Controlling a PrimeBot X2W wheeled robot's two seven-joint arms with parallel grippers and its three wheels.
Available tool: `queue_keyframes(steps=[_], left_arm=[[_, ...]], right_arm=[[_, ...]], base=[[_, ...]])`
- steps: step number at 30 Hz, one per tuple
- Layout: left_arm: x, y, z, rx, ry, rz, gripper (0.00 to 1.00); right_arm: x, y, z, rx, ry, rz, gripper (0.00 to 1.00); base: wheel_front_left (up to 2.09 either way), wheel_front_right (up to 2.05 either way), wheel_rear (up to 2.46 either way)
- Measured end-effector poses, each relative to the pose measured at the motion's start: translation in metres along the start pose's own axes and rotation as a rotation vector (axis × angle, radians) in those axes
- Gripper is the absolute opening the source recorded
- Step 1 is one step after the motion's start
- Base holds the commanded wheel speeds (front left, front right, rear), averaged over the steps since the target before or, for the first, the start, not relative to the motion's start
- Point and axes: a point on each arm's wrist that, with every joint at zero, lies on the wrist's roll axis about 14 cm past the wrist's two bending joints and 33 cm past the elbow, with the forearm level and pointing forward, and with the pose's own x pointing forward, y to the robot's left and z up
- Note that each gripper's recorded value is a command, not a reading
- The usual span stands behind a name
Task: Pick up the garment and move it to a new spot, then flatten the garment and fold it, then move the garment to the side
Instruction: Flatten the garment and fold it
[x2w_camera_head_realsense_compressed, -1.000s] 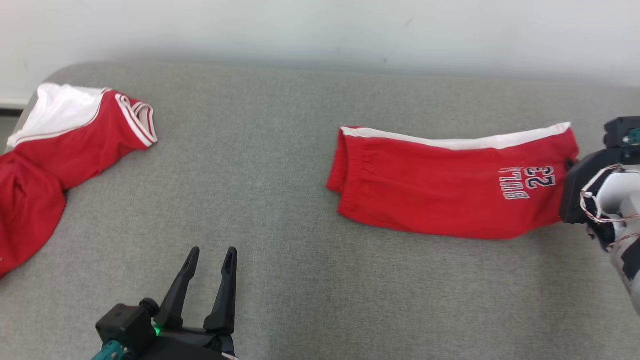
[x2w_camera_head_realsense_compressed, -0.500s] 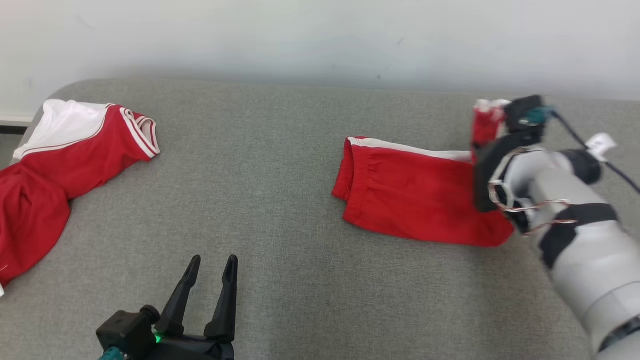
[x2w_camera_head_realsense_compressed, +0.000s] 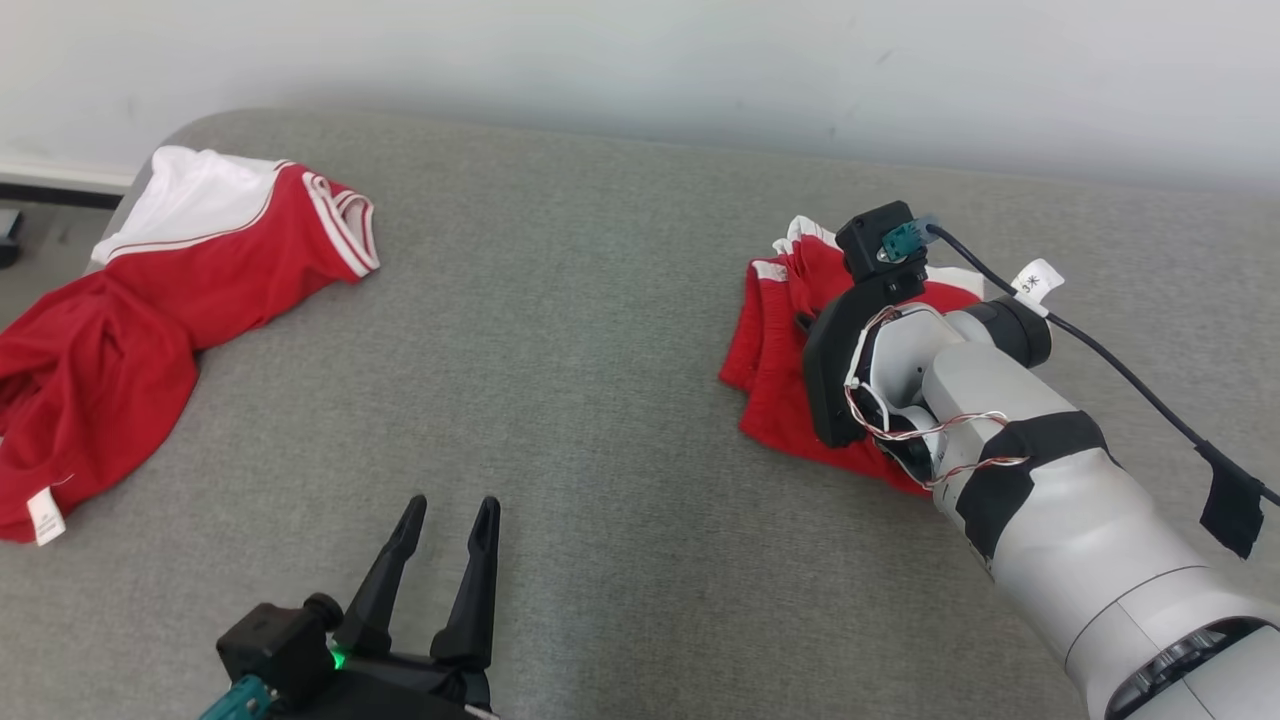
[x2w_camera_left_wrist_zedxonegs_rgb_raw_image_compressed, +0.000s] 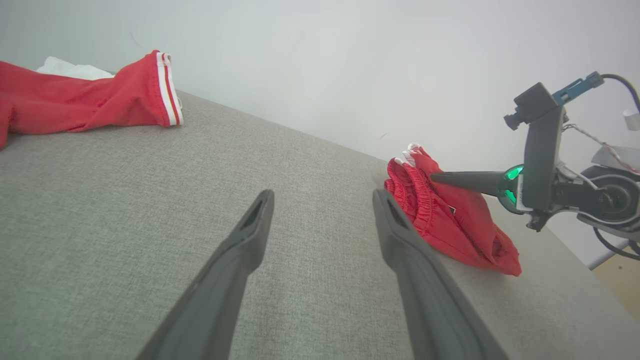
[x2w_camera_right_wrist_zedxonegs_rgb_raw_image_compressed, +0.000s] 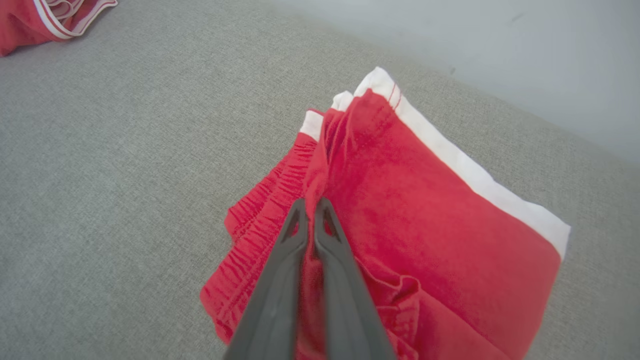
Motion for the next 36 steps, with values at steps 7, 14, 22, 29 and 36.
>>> queue_keyframes(steps=[7,14,22,29,36], left_arm=[[0.0,0.012,0.001,0.006,-0.008,0.038,1.0],[0.005,0.011,0.003,0.011,-0.019,0.036,1.0],[0.005,0.031,0.023,0.143,-0.064,0.078,1.0],[0.004,0.053,0.031,0.182,-0.076,0.139,1.0],[0.001,0.05,0.025,0.164,-0.065,0.14,1.0]], right_arm=[[0.015,0.024,0.003,0.018,0.003,0.063,0.0],[0.01,0.036,0.026,0.158,-0.096,0.124,1.0],[-0.027,-0.075,-0.015,0.17,-0.131,-0.127,1.0],[-0.015,-0.054,-0.059,0.172,-0.056,-0.095,0.11],[-0.006,0.003,-0.059,0.076,-0.032,0.021,0.0]], base=[[0.0,0.0,0.0],[0.0,0.0,0.0],[0.0,0.0,0.0],[0.0,0.0,0.0],[0.0,0.0,0.0]])
